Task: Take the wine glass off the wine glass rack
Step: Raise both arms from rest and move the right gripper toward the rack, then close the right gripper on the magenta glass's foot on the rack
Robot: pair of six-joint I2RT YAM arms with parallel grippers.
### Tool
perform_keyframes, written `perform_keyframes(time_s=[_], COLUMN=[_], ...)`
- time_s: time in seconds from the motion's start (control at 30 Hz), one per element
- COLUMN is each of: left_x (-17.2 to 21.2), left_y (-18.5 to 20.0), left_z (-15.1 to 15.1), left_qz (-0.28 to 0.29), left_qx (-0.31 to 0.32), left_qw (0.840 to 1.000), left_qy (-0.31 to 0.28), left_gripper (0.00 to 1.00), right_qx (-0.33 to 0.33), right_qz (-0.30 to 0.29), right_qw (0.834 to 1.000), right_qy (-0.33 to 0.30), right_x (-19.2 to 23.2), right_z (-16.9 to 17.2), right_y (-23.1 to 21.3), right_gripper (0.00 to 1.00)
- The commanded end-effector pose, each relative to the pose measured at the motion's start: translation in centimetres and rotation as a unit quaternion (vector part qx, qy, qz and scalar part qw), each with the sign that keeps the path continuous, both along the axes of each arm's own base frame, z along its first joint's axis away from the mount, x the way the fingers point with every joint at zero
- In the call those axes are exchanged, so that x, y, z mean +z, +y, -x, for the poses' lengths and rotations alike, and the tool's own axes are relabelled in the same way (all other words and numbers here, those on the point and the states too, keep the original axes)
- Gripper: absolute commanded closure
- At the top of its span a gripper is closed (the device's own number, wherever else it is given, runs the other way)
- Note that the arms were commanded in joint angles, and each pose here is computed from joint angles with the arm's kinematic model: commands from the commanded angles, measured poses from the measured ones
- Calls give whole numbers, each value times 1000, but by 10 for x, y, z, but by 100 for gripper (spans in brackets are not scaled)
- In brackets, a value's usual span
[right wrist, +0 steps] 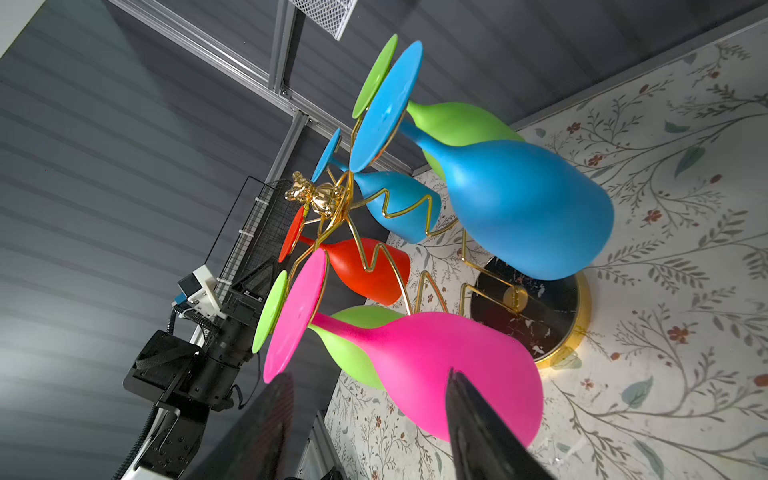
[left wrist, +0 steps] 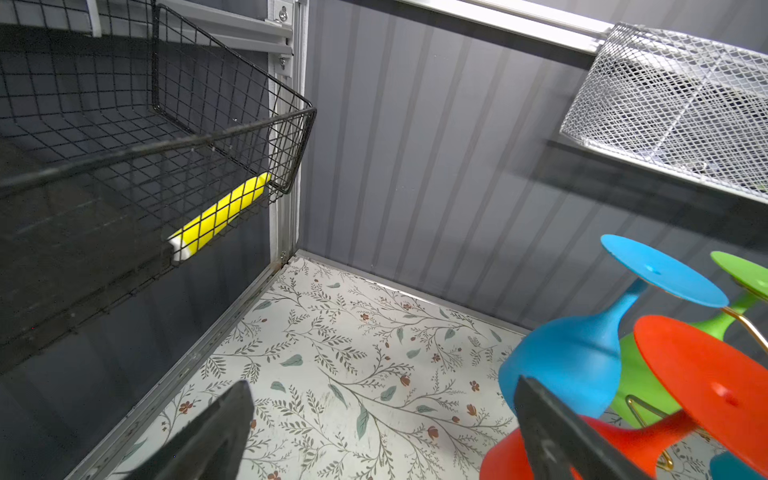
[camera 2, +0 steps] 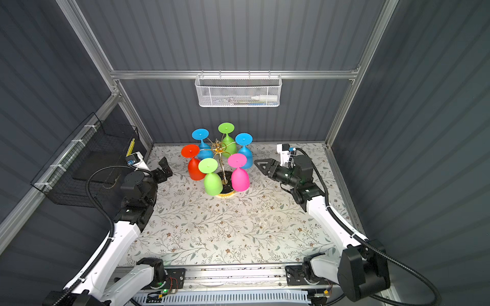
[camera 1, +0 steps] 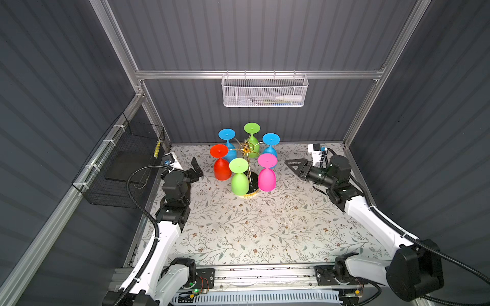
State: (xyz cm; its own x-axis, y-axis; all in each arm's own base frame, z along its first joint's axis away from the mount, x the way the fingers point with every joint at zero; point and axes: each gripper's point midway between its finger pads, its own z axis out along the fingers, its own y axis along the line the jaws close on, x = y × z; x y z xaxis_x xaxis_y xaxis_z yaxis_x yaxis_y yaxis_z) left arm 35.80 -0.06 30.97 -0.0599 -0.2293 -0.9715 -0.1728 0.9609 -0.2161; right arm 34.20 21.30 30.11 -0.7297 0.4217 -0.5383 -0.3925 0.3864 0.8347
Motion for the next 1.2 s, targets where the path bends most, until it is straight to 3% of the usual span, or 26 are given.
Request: perform_keyframes(time_s=[0.0,0.67,0.87,0.97,1.17], left_x=[9,1,-1,-1,-4], left_y=[-3,-2,0,0,0], left_z=[5,10,12,13,11], left_qz=[13,26,24,24,26], left_qx=[-10,-6,-2,-1,-1], left_qw=[1000,1000,1000,1000,1000], left_qy=[-9,-3,-1,-1,1], left_gripper=[0,0,0,0,0], right_qx=[14,60,52,38,31], right_qz=[-12,-54,-59,-42,-3], right_qw=[1000,997,997,998,999], right_qy=[-2,19,18,19,30], right_x=[16,28,35,34,27], right_z=[2,-14,-15,-14,-11], right_y=[12,53,52,49,54], right_gripper=[42,59,54,47,46])
